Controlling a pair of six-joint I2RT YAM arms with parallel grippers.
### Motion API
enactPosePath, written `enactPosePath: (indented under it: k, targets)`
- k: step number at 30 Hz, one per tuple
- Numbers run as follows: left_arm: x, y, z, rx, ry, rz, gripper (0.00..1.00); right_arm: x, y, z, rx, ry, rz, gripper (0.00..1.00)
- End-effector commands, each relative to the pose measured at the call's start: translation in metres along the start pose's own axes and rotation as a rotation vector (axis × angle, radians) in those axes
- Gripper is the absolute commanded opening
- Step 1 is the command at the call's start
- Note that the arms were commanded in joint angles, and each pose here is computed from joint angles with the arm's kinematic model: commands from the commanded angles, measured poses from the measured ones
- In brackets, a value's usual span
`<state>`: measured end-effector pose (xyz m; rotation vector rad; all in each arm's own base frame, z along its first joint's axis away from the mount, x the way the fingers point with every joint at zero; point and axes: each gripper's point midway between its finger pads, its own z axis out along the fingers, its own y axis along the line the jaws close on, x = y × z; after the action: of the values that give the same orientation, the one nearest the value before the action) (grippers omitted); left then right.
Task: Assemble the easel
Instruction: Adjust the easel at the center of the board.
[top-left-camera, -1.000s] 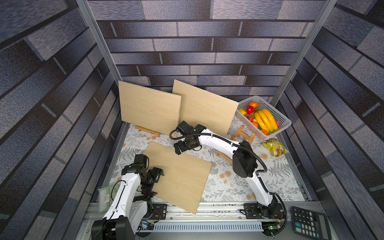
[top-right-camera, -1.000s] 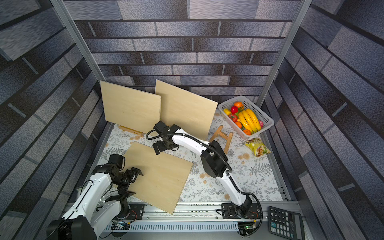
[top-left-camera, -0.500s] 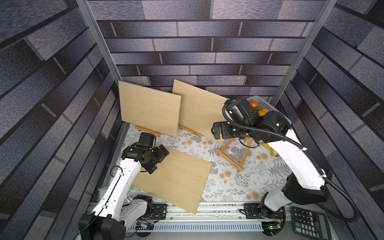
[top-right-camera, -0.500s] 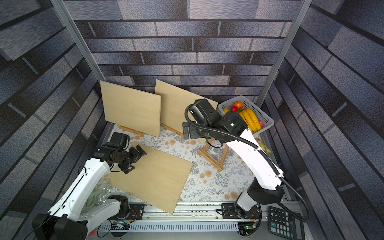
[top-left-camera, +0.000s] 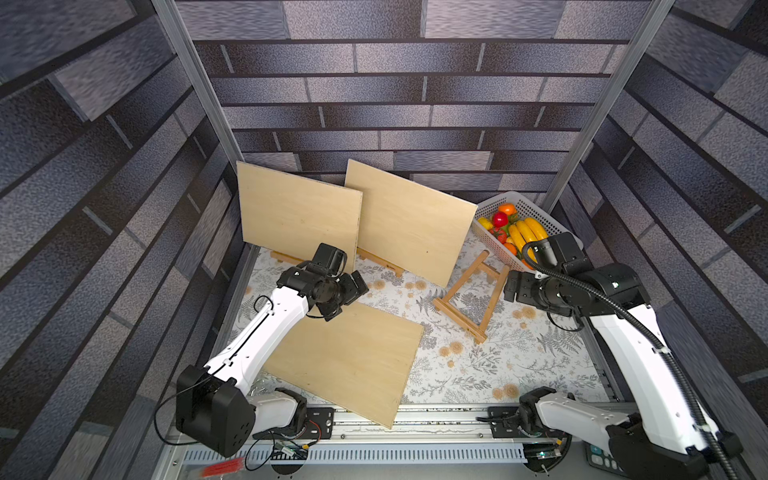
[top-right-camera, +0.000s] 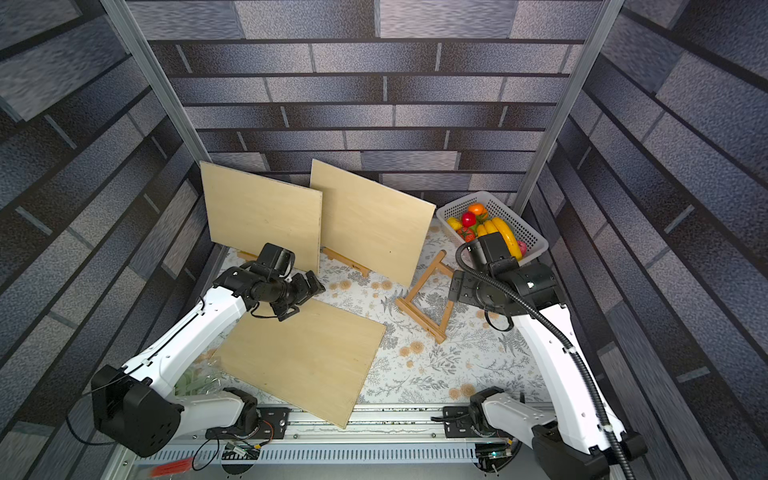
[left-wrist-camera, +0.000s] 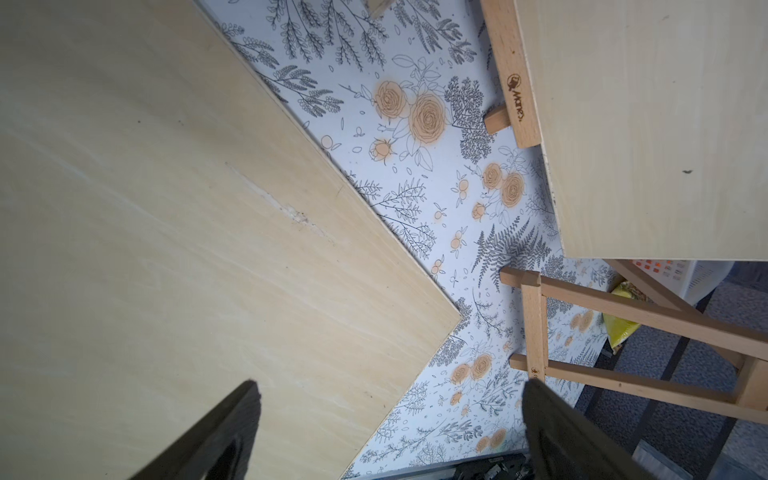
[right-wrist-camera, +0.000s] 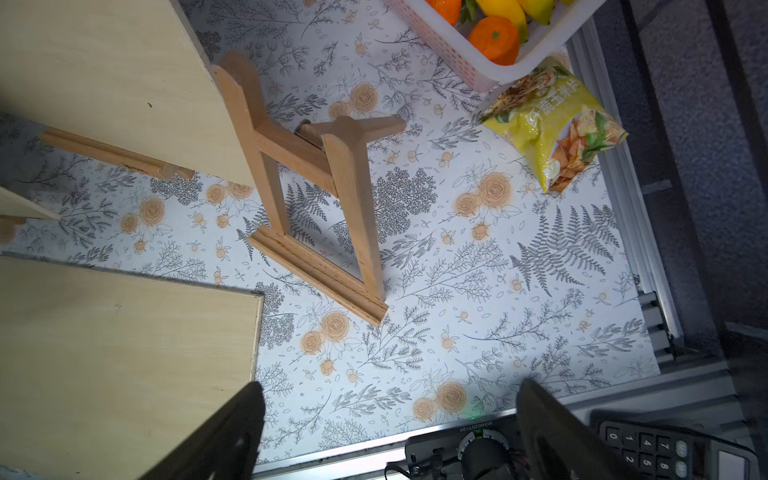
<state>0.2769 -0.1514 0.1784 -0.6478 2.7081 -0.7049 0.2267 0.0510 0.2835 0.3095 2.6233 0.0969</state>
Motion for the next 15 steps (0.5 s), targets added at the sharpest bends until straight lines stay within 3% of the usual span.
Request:
enactPosePath:
  k: [1,6,15]
  targets:
    - [-0.003,-0.01,-0.011,0.042,-0.012,0.042,1.0,-0.029,0.024,0.024,-0.13,-0.036,-0.051,0.91]
    - [-0.002,0.001,-0.015,0.04,-0.003,0.018,1.0,-0.06,0.036,0.042,-0.2,-0.077,-0.086,0.87]
    - [-0.001,0.022,-0.025,0.044,-0.004,-0.044,1.0,-0.073,0.041,0.071,-0.248,-0.074,-0.146,0.79]
